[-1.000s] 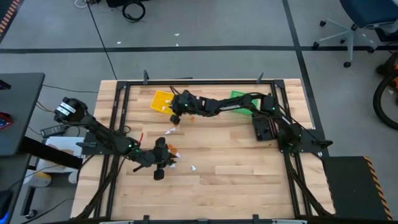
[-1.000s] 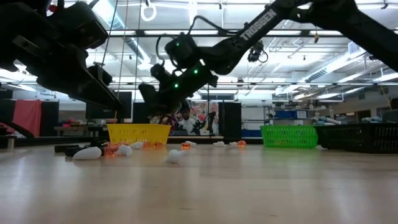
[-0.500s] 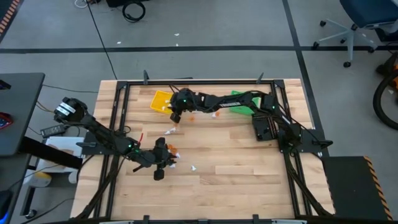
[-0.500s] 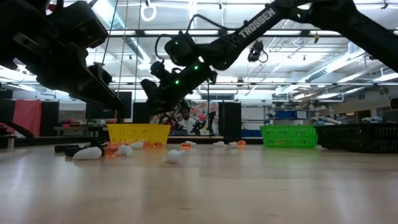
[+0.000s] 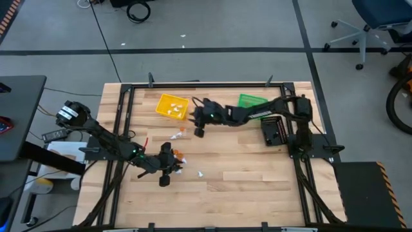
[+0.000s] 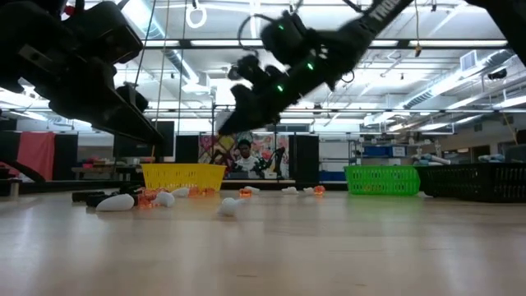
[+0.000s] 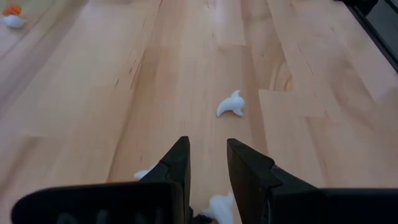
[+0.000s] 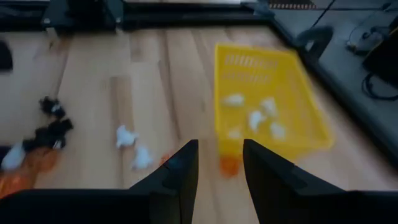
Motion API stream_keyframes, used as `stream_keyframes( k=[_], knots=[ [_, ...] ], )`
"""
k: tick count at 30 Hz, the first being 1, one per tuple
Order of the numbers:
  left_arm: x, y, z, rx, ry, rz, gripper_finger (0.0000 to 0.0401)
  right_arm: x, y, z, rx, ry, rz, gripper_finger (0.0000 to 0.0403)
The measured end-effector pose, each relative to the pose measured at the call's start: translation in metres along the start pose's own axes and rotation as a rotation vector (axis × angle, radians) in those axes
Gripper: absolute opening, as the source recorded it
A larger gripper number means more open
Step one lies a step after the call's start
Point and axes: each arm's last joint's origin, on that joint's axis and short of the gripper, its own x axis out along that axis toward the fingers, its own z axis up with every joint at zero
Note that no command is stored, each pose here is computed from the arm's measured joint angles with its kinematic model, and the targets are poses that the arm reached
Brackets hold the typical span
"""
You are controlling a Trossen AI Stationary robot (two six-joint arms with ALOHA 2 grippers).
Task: Sort Halloween decoration
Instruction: Put the orange pumpkin toy into the green bin
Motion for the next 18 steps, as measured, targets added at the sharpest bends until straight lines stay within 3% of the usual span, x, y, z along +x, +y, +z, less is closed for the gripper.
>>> stream_keyframes(
  k=[9,18],
  knots=[
    [0.001,0.003,0.002,0.008,-0.013,0.011,0.0082,0.009,0.004,-0.065,0.088,0.016,0.004,0.0175],
    [0.001,0.002,0.002,0.005,-0.012,0.007,0.0082,0.032,-0.01,-0.094,0.127,-0.001,-0.049,0.021]
  ],
)
